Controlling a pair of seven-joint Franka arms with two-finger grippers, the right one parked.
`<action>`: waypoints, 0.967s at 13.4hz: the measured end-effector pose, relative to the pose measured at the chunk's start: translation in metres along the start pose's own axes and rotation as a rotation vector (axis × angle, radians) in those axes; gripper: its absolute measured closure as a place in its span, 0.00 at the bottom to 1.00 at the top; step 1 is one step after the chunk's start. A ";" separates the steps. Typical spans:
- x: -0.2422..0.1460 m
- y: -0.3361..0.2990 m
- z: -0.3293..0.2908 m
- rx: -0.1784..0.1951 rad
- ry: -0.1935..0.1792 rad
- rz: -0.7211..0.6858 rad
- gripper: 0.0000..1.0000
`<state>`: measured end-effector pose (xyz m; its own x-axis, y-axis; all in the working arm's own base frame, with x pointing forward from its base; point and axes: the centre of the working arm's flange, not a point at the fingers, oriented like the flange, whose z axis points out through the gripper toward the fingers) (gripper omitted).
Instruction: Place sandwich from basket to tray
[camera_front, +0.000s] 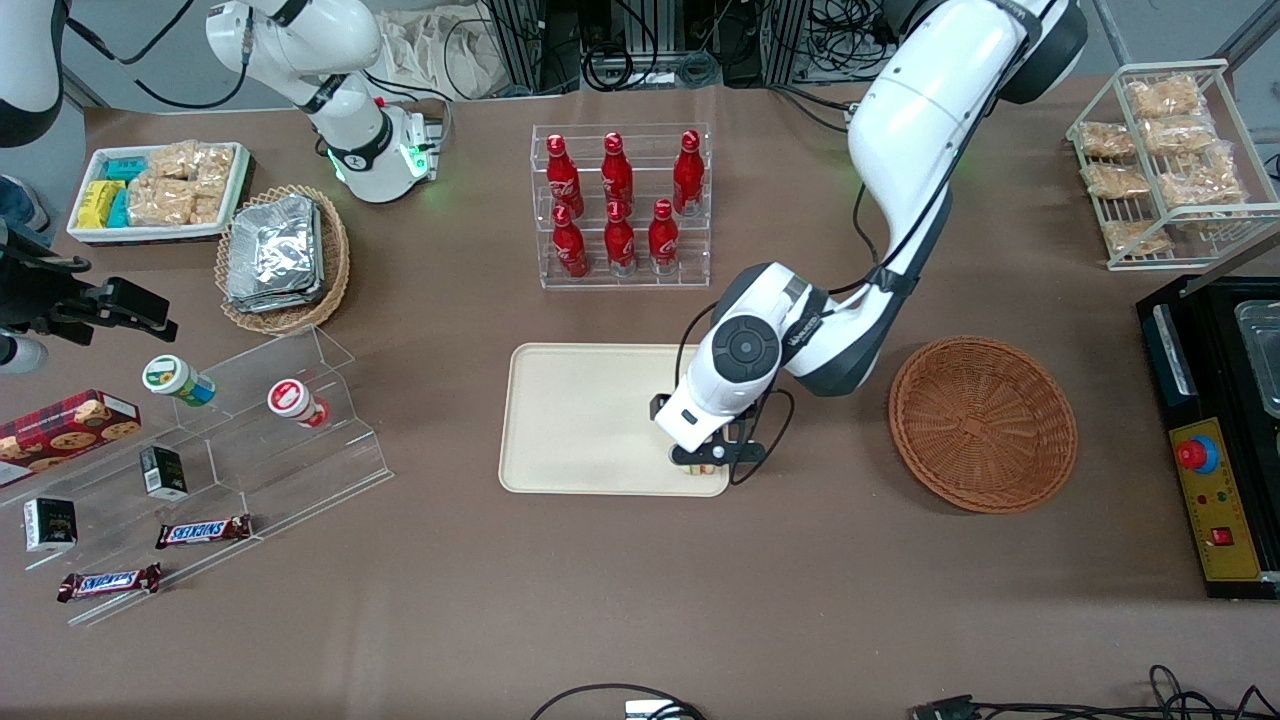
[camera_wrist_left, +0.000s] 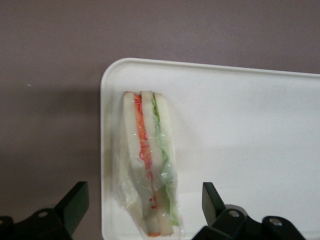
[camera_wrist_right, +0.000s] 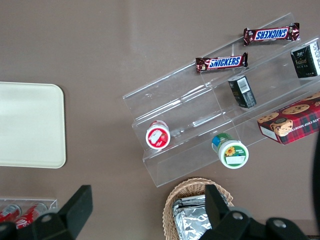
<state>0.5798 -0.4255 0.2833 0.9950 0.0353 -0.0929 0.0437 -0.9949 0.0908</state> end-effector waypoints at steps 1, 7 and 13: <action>0.001 -0.003 -0.013 0.009 0.005 -0.003 0.00; -0.031 -0.046 -0.040 0.084 0.006 0.001 0.00; -0.063 -0.132 -0.058 0.132 0.003 0.066 0.00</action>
<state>0.5162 -0.2910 0.3348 0.9957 -0.0308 -0.0877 -0.0339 -0.9988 -0.0349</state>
